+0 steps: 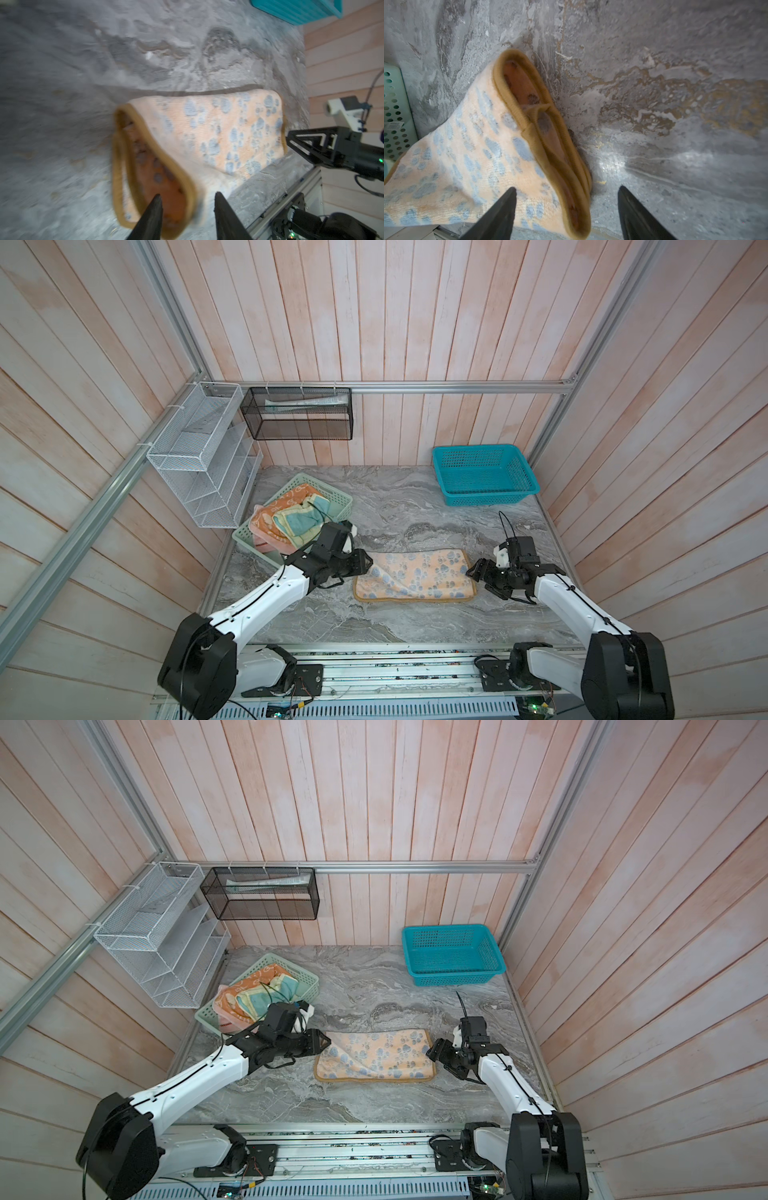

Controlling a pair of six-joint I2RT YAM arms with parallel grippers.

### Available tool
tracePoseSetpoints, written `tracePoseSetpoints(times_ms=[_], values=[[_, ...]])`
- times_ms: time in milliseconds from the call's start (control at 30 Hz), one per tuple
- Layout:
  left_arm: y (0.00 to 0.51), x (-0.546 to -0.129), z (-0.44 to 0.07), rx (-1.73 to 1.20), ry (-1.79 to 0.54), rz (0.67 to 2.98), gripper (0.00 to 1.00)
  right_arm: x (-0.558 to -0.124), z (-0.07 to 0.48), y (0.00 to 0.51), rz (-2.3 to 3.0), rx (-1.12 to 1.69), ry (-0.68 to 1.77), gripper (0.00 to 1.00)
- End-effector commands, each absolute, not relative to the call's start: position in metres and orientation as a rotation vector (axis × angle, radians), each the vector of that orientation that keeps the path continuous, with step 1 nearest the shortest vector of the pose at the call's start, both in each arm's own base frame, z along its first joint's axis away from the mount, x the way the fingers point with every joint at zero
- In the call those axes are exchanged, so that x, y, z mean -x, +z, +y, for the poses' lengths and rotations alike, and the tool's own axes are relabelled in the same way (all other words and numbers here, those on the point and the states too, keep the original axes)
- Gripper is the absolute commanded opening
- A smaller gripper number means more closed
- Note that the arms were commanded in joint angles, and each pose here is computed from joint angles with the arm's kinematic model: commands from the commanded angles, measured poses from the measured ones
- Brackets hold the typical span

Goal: Fold and stack the towels

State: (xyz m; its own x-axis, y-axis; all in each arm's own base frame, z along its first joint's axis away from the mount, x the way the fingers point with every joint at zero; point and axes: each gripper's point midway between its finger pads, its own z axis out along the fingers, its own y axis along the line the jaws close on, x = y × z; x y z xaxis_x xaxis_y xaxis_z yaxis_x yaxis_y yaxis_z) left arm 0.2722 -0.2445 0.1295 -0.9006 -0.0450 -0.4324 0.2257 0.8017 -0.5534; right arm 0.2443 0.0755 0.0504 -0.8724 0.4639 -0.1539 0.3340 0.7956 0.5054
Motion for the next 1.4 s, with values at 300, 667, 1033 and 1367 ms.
tracePoseSetpoints(times_ms=[300,667,1033,1367], values=[[0.085,-0.252,-0.386,-0.346,-1.163,2.633,0.4,-0.233,0.09,0.02,2.732,-0.72,0.835,0.81],[0.086,-0.249,-0.214,0.022,-0.746,2.674,0.38,-0.227,0.086,0.008,2.786,-0.682,0.765,0.76],[0.145,-0.257,-0.218,-0.222,-0.746,2.483,0.4,-0.226,0.083,0.007,2.812,-0.626,0.716,0.67],[0.109,-0.269,-0.368,-0.793,-0.547,2.474,0.4,-0.229,0.082,0.008,2.806,-0.598,0.673,0.32]])
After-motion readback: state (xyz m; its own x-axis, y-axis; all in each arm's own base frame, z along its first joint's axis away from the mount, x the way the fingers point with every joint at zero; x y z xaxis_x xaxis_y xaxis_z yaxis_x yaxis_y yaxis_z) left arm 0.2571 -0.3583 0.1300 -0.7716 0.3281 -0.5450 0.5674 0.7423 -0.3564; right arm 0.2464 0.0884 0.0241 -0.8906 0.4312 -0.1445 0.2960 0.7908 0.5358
